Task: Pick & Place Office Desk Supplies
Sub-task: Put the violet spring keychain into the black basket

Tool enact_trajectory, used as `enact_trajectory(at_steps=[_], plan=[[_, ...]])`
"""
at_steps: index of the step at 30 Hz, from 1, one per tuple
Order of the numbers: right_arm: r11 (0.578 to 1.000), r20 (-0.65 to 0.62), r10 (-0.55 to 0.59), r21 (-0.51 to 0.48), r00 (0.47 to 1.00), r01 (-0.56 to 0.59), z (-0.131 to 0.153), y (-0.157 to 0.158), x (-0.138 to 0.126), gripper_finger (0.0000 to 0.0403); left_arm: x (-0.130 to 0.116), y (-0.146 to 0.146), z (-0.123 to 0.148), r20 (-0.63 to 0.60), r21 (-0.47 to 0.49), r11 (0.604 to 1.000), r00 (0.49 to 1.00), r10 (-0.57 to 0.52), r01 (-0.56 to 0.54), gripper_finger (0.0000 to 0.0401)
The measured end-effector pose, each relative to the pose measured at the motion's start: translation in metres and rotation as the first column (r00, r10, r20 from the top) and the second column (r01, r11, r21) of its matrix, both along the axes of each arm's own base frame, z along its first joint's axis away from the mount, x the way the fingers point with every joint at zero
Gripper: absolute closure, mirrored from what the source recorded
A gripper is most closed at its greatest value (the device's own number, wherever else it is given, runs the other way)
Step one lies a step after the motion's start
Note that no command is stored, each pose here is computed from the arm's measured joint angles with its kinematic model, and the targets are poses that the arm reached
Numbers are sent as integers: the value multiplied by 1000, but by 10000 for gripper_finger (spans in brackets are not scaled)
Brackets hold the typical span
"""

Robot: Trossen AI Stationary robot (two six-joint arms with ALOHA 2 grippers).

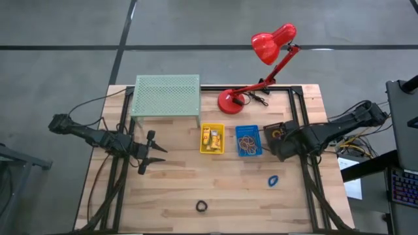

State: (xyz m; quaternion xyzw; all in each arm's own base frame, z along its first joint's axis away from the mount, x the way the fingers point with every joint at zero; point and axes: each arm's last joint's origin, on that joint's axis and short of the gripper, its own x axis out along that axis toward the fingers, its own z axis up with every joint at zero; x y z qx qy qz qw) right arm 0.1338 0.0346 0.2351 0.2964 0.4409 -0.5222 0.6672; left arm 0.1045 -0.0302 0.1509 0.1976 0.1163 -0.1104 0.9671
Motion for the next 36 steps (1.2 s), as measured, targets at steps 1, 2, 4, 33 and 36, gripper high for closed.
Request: enact_trajectory(at_steps=[1,2,4,33,36], plan=[[999,-29,54,-4,998,-54,0,-2,0,369,0,0,0,0,0,1000,1000,0,0,228],[994,-60,104,-6,993,-105,0,-3,0,369,0,0,0,0,0,1000,1000,0,0,228],[983,-114,184,-5,976,-186,-1,-5,1,369,0,0,0,0,0,1000,1000,0,0,228],[991,4,113,73,994,-113,-75,-21,9,369,0,0,0,-1,-3,1000,1000,1,-1,228],[991,-6,113,72,994,-112,-79,-21,7,369,0,0,0,0,-3,1000,1000,1,-1,228]])
